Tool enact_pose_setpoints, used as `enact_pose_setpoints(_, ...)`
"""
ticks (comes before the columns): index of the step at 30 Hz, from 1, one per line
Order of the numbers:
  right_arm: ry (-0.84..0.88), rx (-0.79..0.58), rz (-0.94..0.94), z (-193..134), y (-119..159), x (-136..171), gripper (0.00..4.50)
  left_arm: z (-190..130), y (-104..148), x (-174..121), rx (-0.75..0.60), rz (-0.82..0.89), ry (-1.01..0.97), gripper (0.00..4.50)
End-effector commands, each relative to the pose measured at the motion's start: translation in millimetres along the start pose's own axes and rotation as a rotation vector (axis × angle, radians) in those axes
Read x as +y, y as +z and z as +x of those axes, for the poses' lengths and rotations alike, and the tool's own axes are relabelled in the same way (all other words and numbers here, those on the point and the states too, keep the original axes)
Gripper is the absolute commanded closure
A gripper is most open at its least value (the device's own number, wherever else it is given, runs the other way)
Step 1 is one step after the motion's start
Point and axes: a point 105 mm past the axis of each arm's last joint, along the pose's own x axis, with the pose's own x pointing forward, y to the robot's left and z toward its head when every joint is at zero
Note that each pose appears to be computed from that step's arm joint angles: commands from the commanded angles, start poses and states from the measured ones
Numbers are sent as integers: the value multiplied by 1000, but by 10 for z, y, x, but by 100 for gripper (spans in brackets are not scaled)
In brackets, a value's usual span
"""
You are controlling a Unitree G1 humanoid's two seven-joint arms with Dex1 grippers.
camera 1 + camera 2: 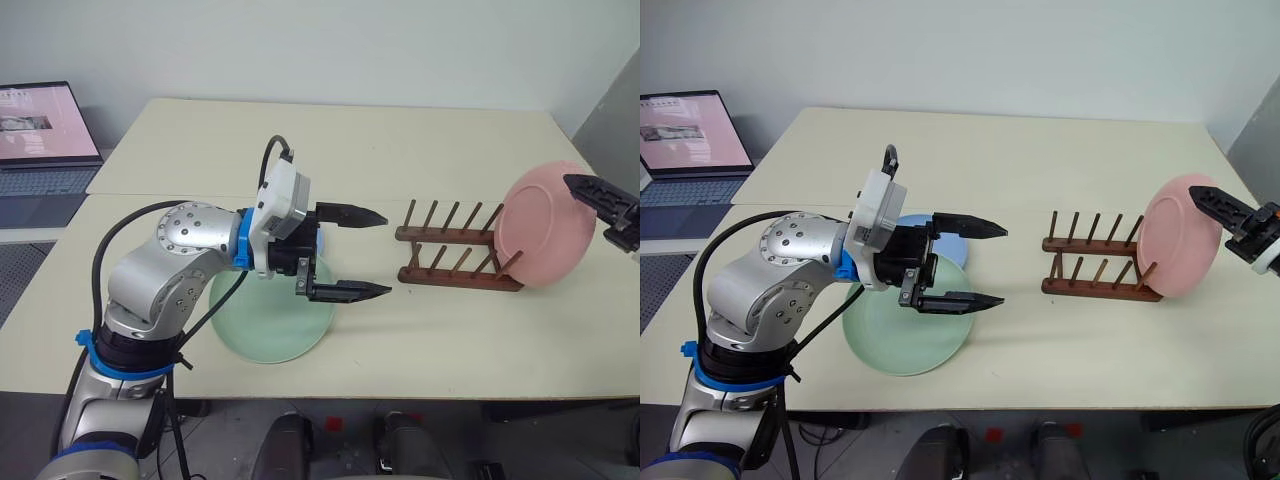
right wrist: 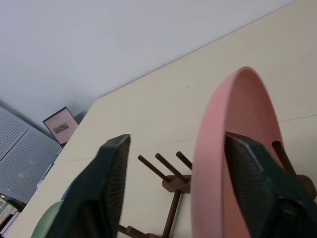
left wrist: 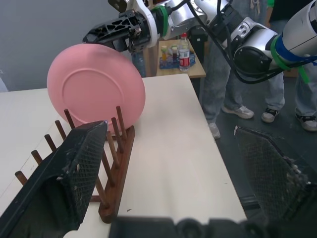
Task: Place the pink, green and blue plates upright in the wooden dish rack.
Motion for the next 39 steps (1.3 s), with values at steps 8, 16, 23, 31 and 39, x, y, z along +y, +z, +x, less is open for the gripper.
enact_pose_setpoints(8, 33, 11, -707, -183, 465, 389, 7, -594, -160, 210, 125, -40, 412, 0)
enact_pose_setpoints(16, 540, 221, -988, 152, -29, 1109, 7, -1300, -237, 68, 149, -122, 923, 0)
enact_pose_setpoints(23, 813, 310, -1006, 321, -460, 1388, 7, -1713, -589, -452, 176, -398, 1145, 0)
enact_pose_setpoints(31, 955, 384, -1023, 355, -718, 1495, 7, -1723, -1120, -771, 167, -717, 1245, 0)
enact_pose_setpoints(39, 1043, 428, -1030, 233, -841, 1628, 2, -1583, -1492, -757, 220, -888, 1233, 19)
